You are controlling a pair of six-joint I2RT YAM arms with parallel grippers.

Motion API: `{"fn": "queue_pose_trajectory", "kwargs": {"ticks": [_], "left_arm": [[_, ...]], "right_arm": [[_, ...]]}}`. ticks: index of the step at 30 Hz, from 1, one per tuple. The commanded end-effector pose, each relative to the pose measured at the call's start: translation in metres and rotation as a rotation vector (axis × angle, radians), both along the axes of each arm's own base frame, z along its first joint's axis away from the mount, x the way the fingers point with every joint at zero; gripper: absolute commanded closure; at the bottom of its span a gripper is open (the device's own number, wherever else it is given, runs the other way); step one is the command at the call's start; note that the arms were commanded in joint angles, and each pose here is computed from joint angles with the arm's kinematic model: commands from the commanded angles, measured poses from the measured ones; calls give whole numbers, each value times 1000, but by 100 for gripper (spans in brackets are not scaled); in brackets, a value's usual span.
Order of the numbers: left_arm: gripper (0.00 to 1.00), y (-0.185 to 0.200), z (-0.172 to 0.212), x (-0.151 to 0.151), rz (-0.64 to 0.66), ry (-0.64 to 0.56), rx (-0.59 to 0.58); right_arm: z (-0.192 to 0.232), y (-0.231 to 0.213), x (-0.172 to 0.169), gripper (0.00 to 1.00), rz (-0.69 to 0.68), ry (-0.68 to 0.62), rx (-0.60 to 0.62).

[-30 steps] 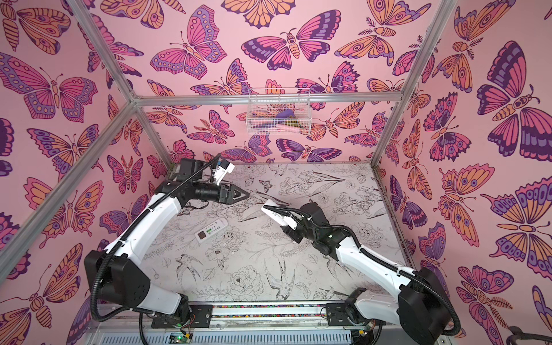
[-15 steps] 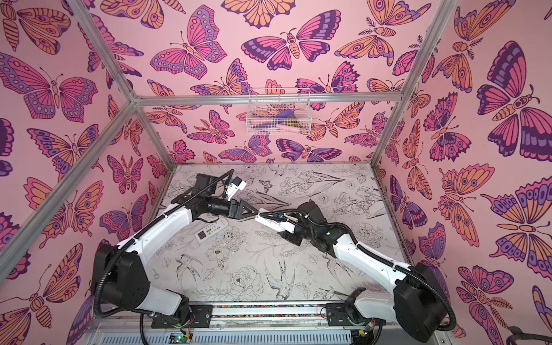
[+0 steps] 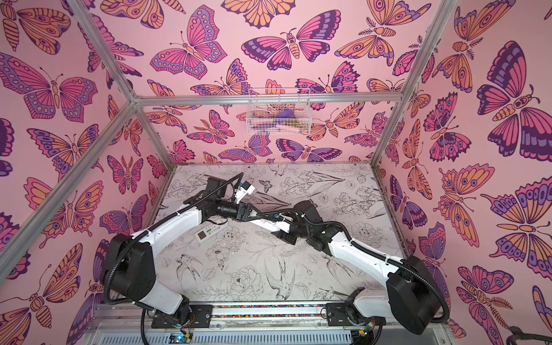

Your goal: Unload the batteries from the remote control

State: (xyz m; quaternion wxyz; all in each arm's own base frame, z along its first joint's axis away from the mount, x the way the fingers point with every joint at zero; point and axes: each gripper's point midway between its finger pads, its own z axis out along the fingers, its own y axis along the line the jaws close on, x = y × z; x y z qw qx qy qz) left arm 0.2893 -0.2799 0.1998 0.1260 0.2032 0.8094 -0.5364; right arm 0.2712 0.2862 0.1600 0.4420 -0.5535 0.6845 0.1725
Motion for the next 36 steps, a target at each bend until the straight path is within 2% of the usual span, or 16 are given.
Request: {"fn": "queue_pose_trajectory", "kwargs": {"ticks": [1,4,5,7,10,12,14,18,22,25,30,33,36], "left_arm": [[42,-2,-8,-2,-4,19,3],[46,-2,-7,-2,-9,9,0],[49,-1,-8,-2,-8,4,2],[63,0,-7,1,2,3,8],[71,1,-8,1,11,19,10],[83,2,-11,3,18,15,18],[99,4,-10,6,34,6,27],[100,13,-11,16,77,23,30],[100,31,-3,32,150,27,20],[100,52,2,49,227,13,5],[100,80,-1,65,335,3,21],[100,89,-5,71,378,14,11],[100,93,0,75,407,23,-14]], "right_arm": [[18,18,5,64,33,-31,46],[11,19,7,63,24,-44,55],[9,19,8,63,18,-46,54],[3,18,9,63,8,-26,43],[3,19,9,62,10,-27,56],[1,19,11,60,5,-38,47],[-1,19,14,56,-5,-33,43],[0,18,15,39,-29,-21,62],[-1,12,16,30,-115,45,87],[6,8,15,24,-173,83,162],[16,-13,27,20,-398,113,331],[14,-27,38,20,-584,222,432],[13,-19,38,20,-632,369,493]]}}
